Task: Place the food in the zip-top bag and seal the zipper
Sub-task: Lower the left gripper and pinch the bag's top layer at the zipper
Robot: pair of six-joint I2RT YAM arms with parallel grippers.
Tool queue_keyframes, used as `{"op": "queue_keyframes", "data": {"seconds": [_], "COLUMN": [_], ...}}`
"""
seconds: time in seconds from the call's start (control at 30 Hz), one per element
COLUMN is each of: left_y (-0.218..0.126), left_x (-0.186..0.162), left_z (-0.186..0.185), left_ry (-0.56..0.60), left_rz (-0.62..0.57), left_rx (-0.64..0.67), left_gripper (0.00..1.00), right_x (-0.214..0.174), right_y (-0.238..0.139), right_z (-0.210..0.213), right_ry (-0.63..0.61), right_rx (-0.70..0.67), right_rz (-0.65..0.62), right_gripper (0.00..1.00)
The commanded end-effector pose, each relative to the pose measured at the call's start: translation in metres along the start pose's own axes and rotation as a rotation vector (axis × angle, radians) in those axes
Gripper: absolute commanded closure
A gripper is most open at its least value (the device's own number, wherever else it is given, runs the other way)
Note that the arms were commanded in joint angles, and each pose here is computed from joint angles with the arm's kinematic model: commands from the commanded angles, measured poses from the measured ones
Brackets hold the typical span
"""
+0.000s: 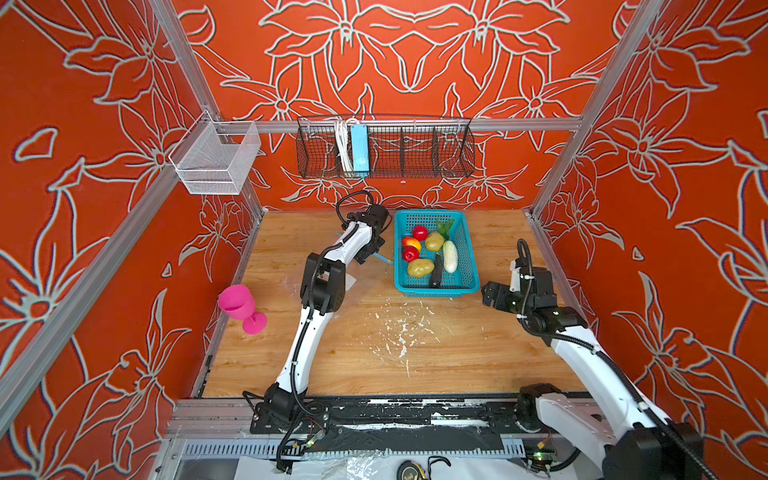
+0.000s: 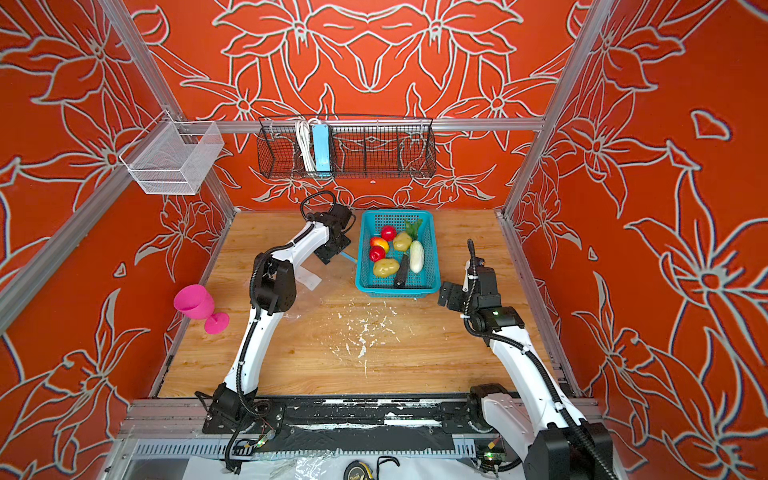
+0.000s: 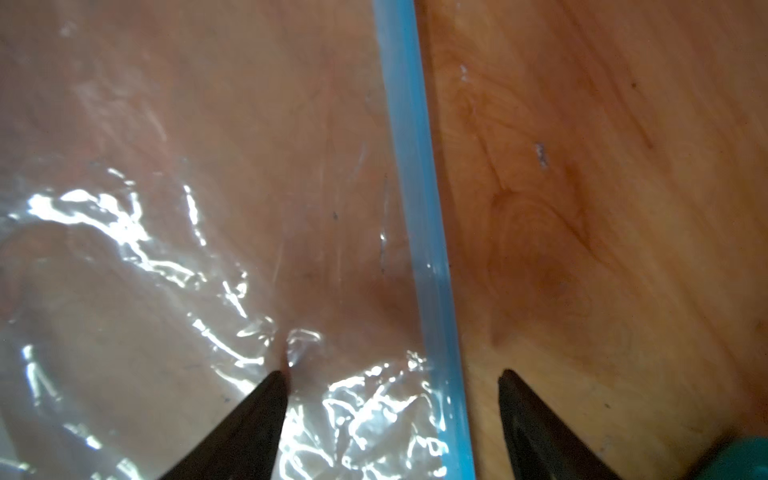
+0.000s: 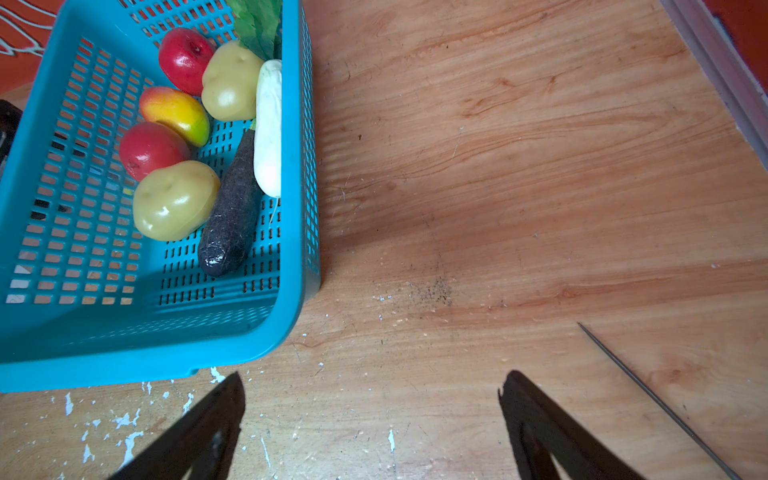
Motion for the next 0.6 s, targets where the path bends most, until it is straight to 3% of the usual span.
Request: {"op": "queue_keyframes", "data": {"seconds": [0.0, 0.2, 0.57], "left_y": [0.014, 0.027, 0.036], "left_x": [-0.007, -0.017, -0.023], "left_z": [0.024, 0.049, 0.058], "left_ry": [0.008, 0.040, 0.111], "left_rz": [0.029, 0.105, 0.155], "left_rx": [0.122, 0.227, 0.240], "left_gripper": [0.21, 0.23, 0.35], "right_x": [0.004, 0.003, 0.006], "right_y": [-0.002, -0.004, -0.010], "right_z": [0.000, 0.000, 0.002], "right_ry": [0.006, 0.010, 0.016], "right_rx": [-0.012, -0.011, -0.001], "right_rz": [-0.018, -0.020, -0.033], "right_gripper": [0.02, 0.02, 0.02]}}
Point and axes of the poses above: each gripper's point midway between its finger pads, its own y axis out along the fingers, its own z axis along the line the jaws close on, x = y × z, the point moved 4 cm from there along -y, back along the fingers, and after that the axes turned 14 degrees about y, right-handed, at the moved point
